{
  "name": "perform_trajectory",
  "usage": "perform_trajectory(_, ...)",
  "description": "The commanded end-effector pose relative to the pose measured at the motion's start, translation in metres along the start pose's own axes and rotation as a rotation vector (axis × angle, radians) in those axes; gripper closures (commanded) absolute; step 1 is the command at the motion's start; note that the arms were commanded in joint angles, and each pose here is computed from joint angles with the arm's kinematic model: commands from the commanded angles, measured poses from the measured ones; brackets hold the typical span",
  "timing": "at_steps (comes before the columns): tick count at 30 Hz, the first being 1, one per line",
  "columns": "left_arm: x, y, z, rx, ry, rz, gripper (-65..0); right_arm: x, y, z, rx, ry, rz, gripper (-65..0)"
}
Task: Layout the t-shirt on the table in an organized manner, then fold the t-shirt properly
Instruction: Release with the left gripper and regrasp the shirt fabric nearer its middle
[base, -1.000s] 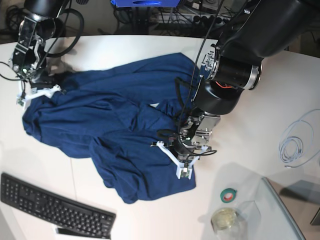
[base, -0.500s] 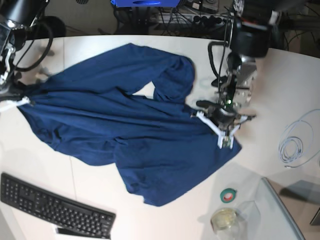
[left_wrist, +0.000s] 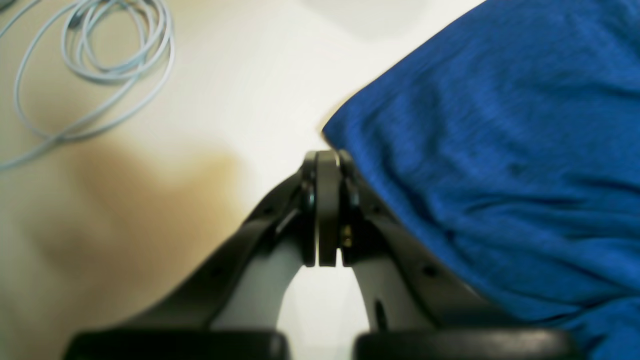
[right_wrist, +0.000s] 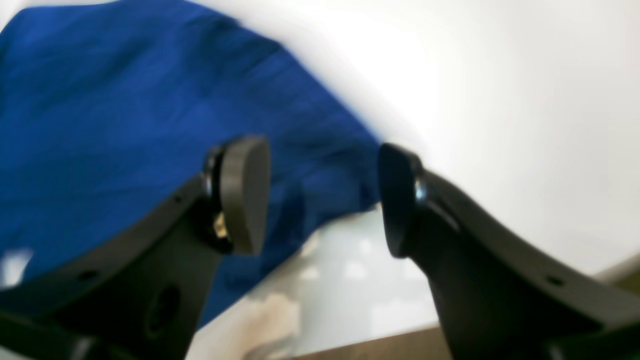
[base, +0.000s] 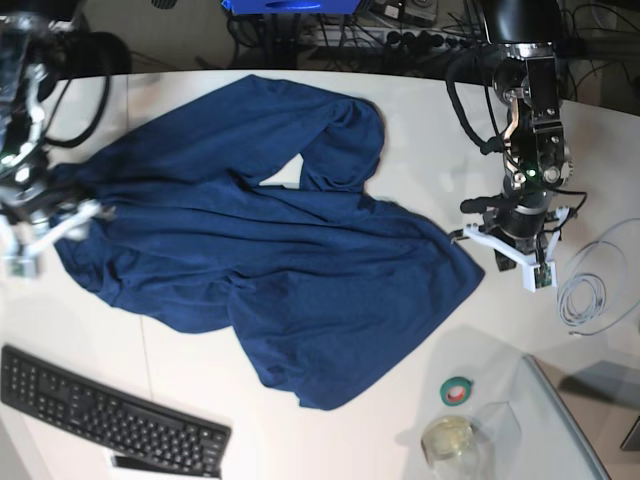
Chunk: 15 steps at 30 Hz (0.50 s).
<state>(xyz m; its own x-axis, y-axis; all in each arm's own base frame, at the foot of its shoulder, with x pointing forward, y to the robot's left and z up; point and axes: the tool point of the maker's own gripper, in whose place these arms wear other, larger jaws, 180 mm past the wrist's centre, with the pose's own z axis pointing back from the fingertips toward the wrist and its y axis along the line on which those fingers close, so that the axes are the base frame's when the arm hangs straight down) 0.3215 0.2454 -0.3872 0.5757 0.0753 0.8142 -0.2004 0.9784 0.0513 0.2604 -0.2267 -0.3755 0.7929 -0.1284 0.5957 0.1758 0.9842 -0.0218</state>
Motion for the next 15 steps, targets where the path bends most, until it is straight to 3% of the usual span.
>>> perform_trajectory(1, 0.009, 0.005, 0.003, 0.008, -0.034, -0.005, 0.0, 0.008, 0.006, 0.005, 0.003, -0.042, 0.043, -32.7)
perform_trajectory(4, 0.004, 0.02, 0.008, 0.038, -0.07, 0.04, 0.0, -0.01, 0.053, 0.004, 0.112, -0.048, 0.132, -32.7)
perform_trajectory(7, -0.018, 0.032, 0.002, 0.057, -0.041, 0.128, 0.0, -0.028, 0.093, 0.009, 0.21, -0.066, 0.18, -32.7)
perform_trajectory(9, -0.034, 0.043, -0.005, 0.073, 0.0, 0.213, 0.0, -0.032, 0.1, 0.011, 0.227, -0.069, 0.179, -32.7)
perform_trajectory(10, -0.04, 0.049, -0.008, 0.081, 0.016, 0.269, -3.5, -0.033, 0.102, 0.011, 0.231, -0.067, 0.173, -32.7)
perform_trajectory(13, -0.056, 0.055, -0.014, 0.084, 0.051, 0.376, -34.7, -0.035, 0.104, 0.011, 0.237, -0.063, 0.172, -32.7)
perform_trajectory(15, -0.053, 0.048, -0.017, 0.053, 0.052, 0.384, -51.0, -0.036, 0.105, 0.011, 0.239, -0.062, 0.172, -32.7)
